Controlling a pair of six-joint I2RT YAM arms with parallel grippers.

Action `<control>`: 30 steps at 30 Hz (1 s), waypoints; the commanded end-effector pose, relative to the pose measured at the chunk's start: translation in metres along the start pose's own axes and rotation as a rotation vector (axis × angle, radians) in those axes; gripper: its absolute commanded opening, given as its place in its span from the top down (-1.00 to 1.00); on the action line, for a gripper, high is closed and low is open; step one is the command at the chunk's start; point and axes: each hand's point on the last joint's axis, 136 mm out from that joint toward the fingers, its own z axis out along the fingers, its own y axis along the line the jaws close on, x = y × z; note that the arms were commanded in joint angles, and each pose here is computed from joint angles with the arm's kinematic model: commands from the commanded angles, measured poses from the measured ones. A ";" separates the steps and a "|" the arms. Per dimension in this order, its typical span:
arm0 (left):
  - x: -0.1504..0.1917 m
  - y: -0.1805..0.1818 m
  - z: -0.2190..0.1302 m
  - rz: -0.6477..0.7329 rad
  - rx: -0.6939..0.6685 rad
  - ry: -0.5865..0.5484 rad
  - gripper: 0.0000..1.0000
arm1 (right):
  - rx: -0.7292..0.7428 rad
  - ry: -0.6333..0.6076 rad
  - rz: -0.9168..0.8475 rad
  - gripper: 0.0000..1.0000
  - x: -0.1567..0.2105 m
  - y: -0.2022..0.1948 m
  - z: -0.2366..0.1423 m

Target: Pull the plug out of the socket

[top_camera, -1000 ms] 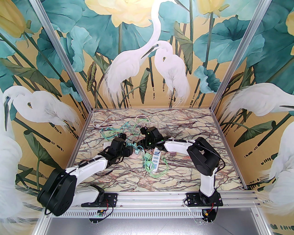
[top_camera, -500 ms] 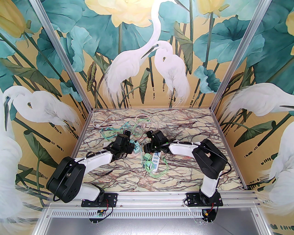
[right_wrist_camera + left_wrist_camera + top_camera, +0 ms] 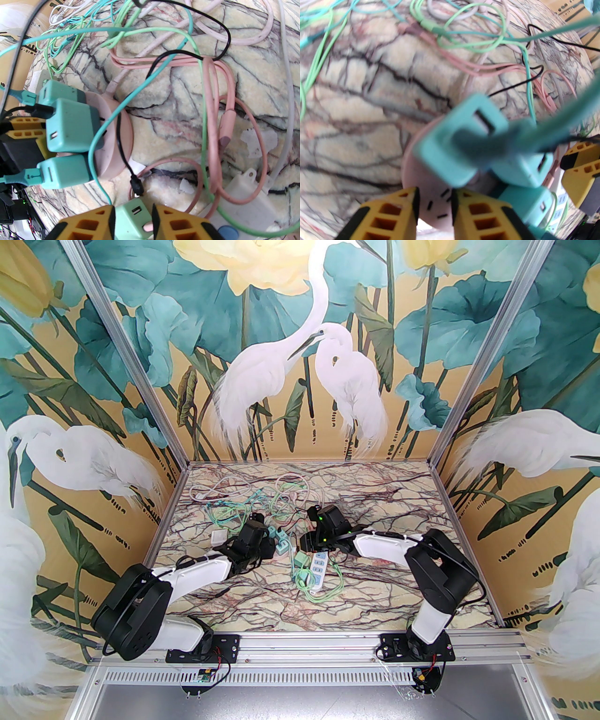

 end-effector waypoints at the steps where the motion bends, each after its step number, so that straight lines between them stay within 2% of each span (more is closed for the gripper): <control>1: 0.013 -0.029 -0.005 -0.098 0.092 0.018 0.37 | 0.010 -0.039 -0.003 0.31 -0.007 -0.004 -0.007; 7: 0.037 -0.064 -0.001 -0.170 0.145 0.048 0.37 | 0.015 -0.051 0.008 0.30 -0.011 -0.008 -0.012; 12: 0.038 -0.082 -0.002 -0.153 0.130 0.021 0.39 | 0.032 -0.060 0.023 0.30 -0.013 -0.015 -0.017; 20: 0.012 -0.048 -0.039 -0.100 0.019 -0.100 0.18 | 0.007 -0.060 0.043 0.30 -0.012 -0.014 -0.017; 23: -0.002 -0.032 -0.054 -0.079 0.006 -0.132 0.14 | -0.003 -0.022 0.070 0.38 -0.007 -0.015 -0.007; 26: -0.013 -0.029 -0.062 -0.030 0.076 -0.142 0.10 | -0.022 -0.008 0.095 0.40 -0.005 -0.013 -0.003; 30: -0.017 -0.037 -0.064 0.107 0.150 -0.127 0.05 | -0.044 0.005 0.093 0.40 -0.002 -0.004 -0.005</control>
